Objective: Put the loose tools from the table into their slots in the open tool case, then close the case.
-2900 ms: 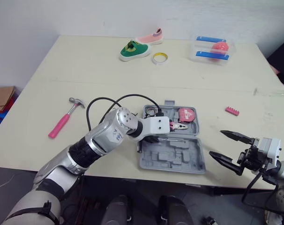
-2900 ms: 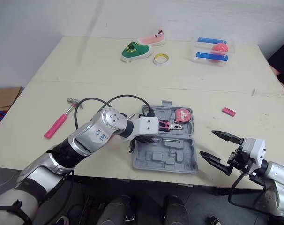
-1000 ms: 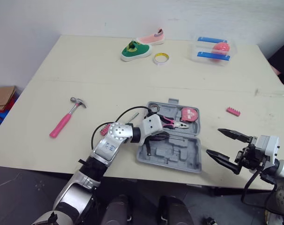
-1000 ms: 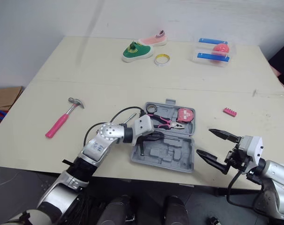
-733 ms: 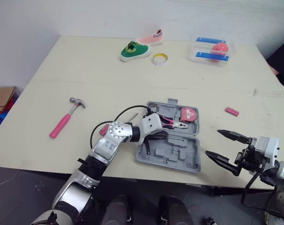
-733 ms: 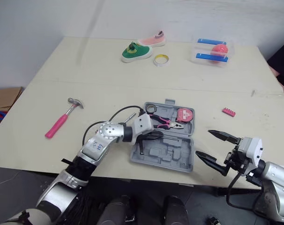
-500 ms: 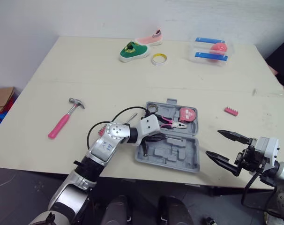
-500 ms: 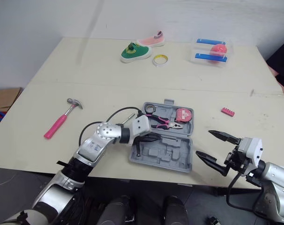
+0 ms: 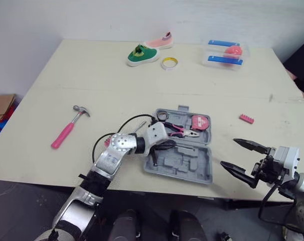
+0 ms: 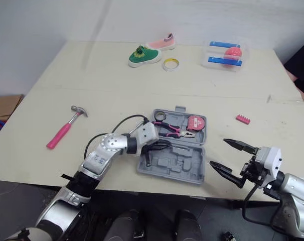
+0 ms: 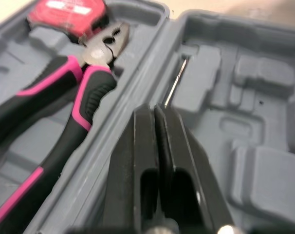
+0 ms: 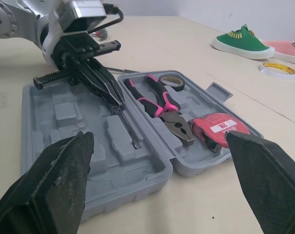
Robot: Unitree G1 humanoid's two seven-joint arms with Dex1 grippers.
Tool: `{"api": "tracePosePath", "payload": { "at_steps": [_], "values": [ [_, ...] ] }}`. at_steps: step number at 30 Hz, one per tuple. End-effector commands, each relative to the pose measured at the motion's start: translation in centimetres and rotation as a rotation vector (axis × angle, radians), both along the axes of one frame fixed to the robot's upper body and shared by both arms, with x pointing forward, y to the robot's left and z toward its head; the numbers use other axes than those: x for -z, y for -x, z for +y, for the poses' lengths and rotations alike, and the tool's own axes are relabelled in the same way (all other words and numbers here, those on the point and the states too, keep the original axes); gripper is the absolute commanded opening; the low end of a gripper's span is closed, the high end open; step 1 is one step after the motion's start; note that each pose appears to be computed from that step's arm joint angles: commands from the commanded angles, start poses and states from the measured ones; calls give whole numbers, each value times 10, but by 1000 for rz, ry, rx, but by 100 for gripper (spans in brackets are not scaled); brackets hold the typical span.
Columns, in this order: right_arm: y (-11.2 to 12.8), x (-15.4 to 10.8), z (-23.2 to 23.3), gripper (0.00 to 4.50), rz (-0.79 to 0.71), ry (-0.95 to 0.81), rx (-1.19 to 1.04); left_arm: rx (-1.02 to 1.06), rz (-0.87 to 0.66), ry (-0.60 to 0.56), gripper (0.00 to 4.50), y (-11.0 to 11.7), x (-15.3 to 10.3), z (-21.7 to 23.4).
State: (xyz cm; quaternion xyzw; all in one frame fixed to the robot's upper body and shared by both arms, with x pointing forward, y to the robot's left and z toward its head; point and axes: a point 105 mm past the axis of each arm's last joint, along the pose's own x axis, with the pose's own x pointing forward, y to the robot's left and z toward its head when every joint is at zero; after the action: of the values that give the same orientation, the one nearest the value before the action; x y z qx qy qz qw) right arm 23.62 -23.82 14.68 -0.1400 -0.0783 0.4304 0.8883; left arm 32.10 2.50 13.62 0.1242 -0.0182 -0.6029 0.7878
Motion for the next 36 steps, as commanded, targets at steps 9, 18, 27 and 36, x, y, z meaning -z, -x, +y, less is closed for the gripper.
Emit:
{"api": "tracePosePath", "payload": {
  "at_steps": [9,18,27,36],
  "values": [
    [8,-25,-72,450,-102,141,156,-364,-166,73,263,15,-45,174],
    [24,-6,-150,450,-101,241,440,-994,-144,32,446,63,-31,346],
    [58,12,-200,450,-23,272,676,-1441,-131,-78,446,144,-24,453],
    [31,22,-169,450,-56,182,533,-1273,-147,51,446,128,-42,419]
  ]
}}
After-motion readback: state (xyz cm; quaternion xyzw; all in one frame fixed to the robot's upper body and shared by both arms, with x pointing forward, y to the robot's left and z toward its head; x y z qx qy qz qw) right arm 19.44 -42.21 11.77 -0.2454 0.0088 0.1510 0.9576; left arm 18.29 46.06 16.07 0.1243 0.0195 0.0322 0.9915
